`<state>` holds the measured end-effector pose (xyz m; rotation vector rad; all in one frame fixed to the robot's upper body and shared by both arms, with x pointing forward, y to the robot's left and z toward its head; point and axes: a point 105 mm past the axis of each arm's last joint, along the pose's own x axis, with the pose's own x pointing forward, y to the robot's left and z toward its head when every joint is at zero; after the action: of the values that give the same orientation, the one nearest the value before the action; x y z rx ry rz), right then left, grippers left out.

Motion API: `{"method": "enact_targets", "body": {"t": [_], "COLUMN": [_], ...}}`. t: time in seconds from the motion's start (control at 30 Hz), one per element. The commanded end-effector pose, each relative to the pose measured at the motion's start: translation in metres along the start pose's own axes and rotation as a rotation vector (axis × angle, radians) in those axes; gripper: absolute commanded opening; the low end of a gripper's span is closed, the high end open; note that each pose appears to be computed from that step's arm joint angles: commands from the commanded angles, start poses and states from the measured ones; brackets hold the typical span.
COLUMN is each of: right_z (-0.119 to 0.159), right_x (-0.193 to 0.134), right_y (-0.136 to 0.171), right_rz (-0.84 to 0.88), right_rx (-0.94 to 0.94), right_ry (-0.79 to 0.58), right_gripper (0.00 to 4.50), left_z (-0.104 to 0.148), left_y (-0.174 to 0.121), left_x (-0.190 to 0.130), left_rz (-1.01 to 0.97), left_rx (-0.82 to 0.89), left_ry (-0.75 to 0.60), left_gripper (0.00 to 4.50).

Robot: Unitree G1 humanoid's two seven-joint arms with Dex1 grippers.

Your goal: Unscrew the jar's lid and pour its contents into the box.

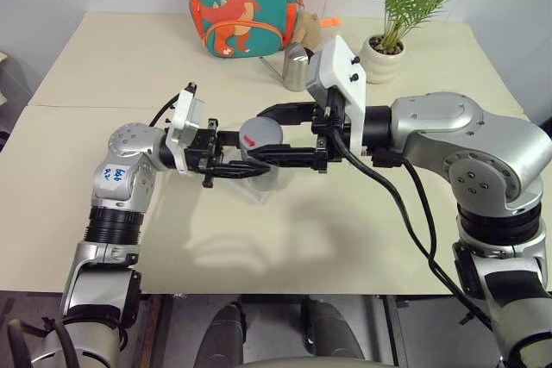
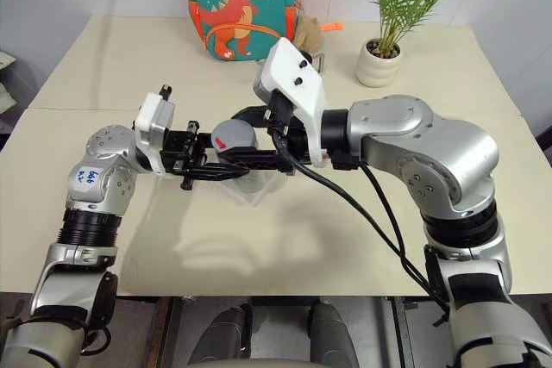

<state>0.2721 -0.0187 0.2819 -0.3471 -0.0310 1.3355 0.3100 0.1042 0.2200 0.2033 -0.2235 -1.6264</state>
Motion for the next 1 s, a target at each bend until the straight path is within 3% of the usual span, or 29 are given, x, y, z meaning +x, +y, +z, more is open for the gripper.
{"method": "enact_targets", "body": {"t": [0.03, 1.0], "right_z": [0.032, 0.058], "right_x": [-0.015, -0.034], "right_y": [-0.011, -0.043], "right_rz": [-0.077, -0.209], "right_rx": [-0.118, -0.23], "right_ry": [-0.087, -0.138], "right_gripper": [2.68, 2.68], "left_z": [-0.005, -0.011], "left_y": [-0.008, -0.015], "left_x": [0.001, 0.003], "left_rz": [-0.04, -0.039], "left_rx": [-0.009, -0.074], "left_ry": [0.032, 0.025], "left_gripper": [1.85, 1.85]}}
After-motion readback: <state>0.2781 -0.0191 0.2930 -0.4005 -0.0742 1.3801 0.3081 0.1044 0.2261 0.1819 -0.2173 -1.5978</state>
